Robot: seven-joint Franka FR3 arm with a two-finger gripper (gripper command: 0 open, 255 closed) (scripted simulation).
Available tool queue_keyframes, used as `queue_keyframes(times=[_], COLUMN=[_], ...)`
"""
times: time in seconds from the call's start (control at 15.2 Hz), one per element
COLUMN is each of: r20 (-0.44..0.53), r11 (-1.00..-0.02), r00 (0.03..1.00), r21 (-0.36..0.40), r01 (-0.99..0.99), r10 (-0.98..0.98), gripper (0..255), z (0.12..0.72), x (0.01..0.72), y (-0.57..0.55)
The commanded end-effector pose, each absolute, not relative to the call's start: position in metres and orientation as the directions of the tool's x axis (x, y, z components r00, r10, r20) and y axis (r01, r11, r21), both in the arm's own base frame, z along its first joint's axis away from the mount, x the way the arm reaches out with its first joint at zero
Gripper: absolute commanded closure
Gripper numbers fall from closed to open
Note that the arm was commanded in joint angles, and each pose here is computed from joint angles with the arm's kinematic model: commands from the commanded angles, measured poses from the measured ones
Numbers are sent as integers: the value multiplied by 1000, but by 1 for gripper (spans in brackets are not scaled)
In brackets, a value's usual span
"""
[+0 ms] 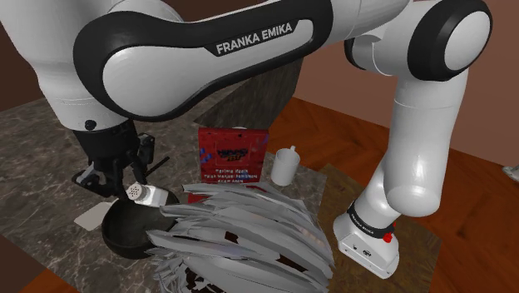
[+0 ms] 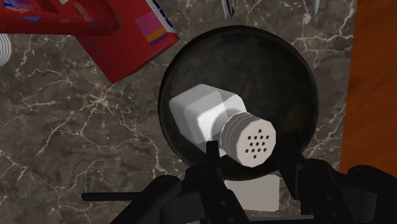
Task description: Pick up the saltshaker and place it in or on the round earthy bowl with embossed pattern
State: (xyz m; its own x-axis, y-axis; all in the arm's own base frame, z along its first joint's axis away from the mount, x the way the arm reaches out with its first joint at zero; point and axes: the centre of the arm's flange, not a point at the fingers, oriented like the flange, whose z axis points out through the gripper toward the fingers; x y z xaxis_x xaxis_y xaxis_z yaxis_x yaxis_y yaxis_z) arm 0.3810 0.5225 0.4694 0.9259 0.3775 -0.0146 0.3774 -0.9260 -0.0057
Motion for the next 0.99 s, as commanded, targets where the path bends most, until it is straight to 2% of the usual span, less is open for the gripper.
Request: queue_keyframes(times=[0.0, 0.13, 0.2, 0.53, 0.79, 0.92], r20=[-14, -14, -14, -14, -14, -14], r11=[-926, -926, -926, -926, -926, -926], r00=[926, 926, 926, 926, 926, 926], r21=[-6, -6, -6, -6, -6, -6], r01=[377, 377, 377, 377, 377, 377], r10=[377, 377, 377, 377, 377, 378], gripper=[255, 255, 0, 0, 0, 0], z=[469, 469, 469, 469, 519, 519], x=[381, 381, 381, 381, 382, 382], y=[522, 522, 522, 522, 522, 522])
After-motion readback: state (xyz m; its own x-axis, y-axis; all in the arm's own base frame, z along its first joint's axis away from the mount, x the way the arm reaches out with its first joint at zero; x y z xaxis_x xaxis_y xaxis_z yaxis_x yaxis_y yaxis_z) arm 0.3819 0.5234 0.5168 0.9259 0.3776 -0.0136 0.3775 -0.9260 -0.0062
